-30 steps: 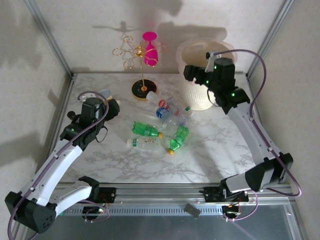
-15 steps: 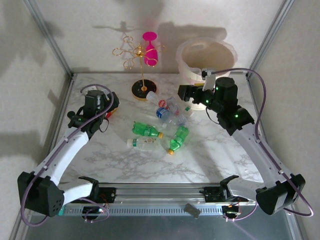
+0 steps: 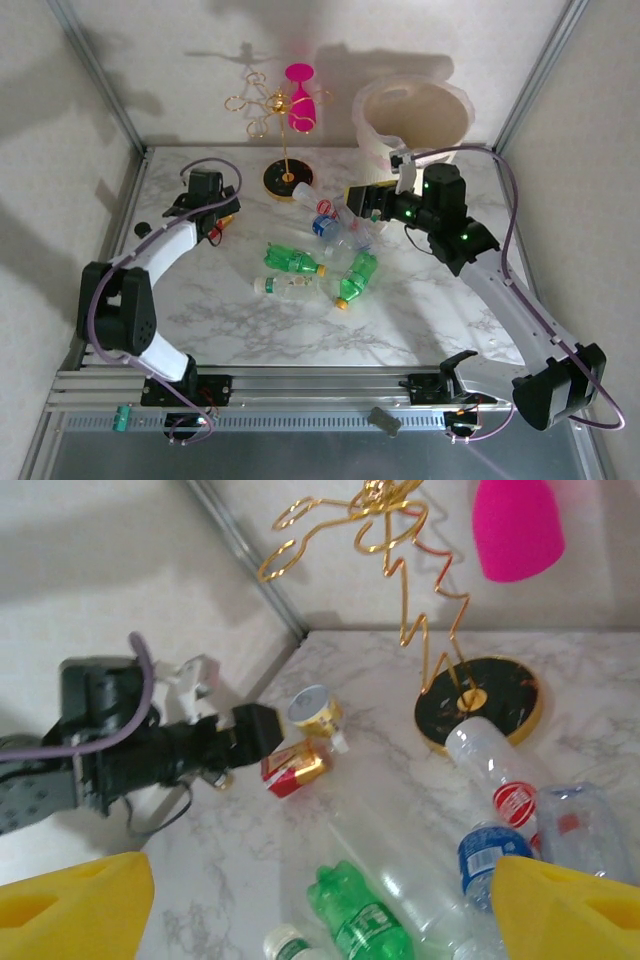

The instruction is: Put the plastic bottles in the bin

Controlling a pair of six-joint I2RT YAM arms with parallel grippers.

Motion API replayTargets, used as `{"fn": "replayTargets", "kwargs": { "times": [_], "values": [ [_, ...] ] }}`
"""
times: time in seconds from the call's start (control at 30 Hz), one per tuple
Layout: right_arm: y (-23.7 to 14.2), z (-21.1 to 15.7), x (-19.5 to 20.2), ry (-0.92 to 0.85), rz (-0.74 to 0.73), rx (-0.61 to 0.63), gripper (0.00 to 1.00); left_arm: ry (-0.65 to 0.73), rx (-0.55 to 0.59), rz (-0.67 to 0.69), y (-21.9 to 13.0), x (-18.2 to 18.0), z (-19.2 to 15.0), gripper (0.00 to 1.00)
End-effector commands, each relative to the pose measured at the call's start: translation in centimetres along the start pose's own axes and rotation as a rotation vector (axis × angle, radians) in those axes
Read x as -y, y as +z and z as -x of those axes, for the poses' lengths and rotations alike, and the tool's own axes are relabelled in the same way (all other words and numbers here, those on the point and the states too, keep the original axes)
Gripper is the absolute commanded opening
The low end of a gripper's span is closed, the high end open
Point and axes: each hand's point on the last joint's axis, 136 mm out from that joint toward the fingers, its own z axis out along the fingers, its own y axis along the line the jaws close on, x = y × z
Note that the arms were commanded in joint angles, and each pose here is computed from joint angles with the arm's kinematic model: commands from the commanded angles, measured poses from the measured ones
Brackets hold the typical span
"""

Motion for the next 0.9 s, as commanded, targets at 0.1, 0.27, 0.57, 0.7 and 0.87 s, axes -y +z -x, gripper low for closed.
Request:
{"fn": "replayTargets", "kwargs": {
  "times": [0.1,0.27,0.57,0.7,0.87],
  "values": [
    [0.3,-0.3,-1.3,0.005,0.07,-0.009,0.88,0.042,-0.014,-0.027,3.4,0.5,1.2,1.0],
    [0.4,-0.8,-1.3,0.003,0.079,-0.024,0.89,0.091,-0.101,-0.102,6.0,1.0,-0.8,1.0],
    [0.8,-1.2,-1.2,0.003,0.085,-0.042,0.9,0.074,-0.175,-0.265,7.0,2.2,-3.7,0.97],
    [0.8,-1.3,-1.1,0.003,0.081,-0.043,0.91,0.053,-0.2,-0.328,6.5,3.2,-4.1,0.96],
    [0.9,-1.4,-1.0,0.006,0.083,-0.04,0.91,0.002,-0.222,-0.379,5.5,4.1,-4.2,0.93]
  ]
}}
